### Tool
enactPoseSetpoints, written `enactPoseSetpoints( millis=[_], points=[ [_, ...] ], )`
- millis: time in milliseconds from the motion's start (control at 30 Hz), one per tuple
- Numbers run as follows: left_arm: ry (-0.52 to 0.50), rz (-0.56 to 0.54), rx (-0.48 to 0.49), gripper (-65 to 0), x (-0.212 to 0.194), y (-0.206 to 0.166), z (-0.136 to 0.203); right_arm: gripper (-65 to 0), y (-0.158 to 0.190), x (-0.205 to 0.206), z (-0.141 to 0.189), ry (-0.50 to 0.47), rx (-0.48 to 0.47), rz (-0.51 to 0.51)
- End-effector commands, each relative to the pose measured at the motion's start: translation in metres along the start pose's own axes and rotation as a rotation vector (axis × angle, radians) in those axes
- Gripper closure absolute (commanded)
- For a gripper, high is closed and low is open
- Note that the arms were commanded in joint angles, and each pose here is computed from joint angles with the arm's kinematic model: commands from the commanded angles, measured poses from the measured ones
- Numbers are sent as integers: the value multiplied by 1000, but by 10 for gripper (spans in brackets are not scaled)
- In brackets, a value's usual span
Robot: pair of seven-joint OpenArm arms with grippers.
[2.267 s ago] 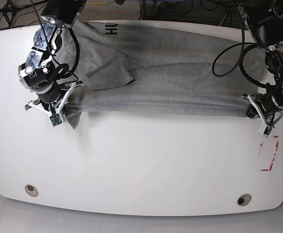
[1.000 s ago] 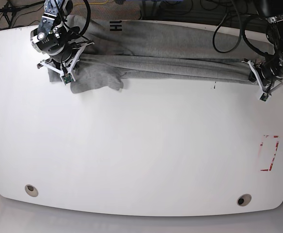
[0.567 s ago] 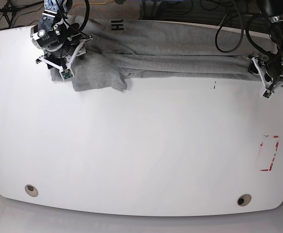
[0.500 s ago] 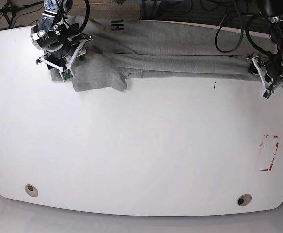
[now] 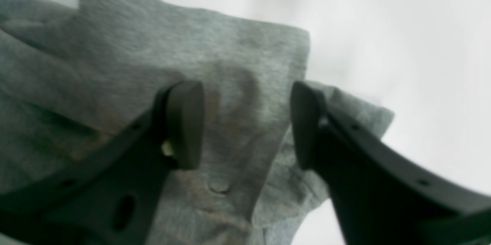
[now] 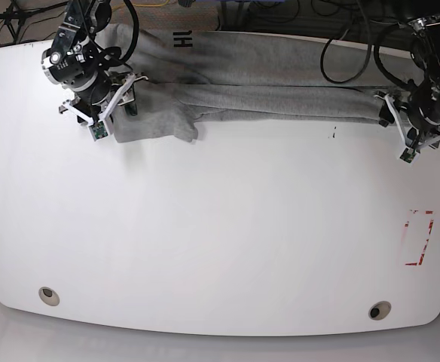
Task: Fold the T-shirt properly
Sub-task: 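Lower the folded hem onto the shirt with both grippers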
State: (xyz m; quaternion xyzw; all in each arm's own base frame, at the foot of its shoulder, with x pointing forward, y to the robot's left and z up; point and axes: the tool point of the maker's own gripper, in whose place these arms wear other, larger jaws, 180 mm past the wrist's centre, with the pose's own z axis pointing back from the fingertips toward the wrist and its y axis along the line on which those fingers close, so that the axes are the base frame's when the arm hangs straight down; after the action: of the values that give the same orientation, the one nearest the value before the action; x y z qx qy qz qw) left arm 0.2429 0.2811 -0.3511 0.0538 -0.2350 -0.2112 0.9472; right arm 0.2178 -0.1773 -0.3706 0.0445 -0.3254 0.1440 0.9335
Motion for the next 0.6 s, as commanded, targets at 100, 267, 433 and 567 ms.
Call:
enactPoseSetpoints(
  millis=[100,267,433,567],
  points=[
    [60,63,-35,-389,-27,-2,-13,-111,3,2,-5,-20,26,-24],
    [108,160,-45,-389,-61,2,-19,-73,4,-8,-13,0,40,-46],
    [140,192,-64,-322,-74,1,-25,-73,4,-24,-25,15,64,-84],
    [143,190,-74,-272,-73,-2,-28,-73,-5,-42,-35,50,74,-103]
  ],
)
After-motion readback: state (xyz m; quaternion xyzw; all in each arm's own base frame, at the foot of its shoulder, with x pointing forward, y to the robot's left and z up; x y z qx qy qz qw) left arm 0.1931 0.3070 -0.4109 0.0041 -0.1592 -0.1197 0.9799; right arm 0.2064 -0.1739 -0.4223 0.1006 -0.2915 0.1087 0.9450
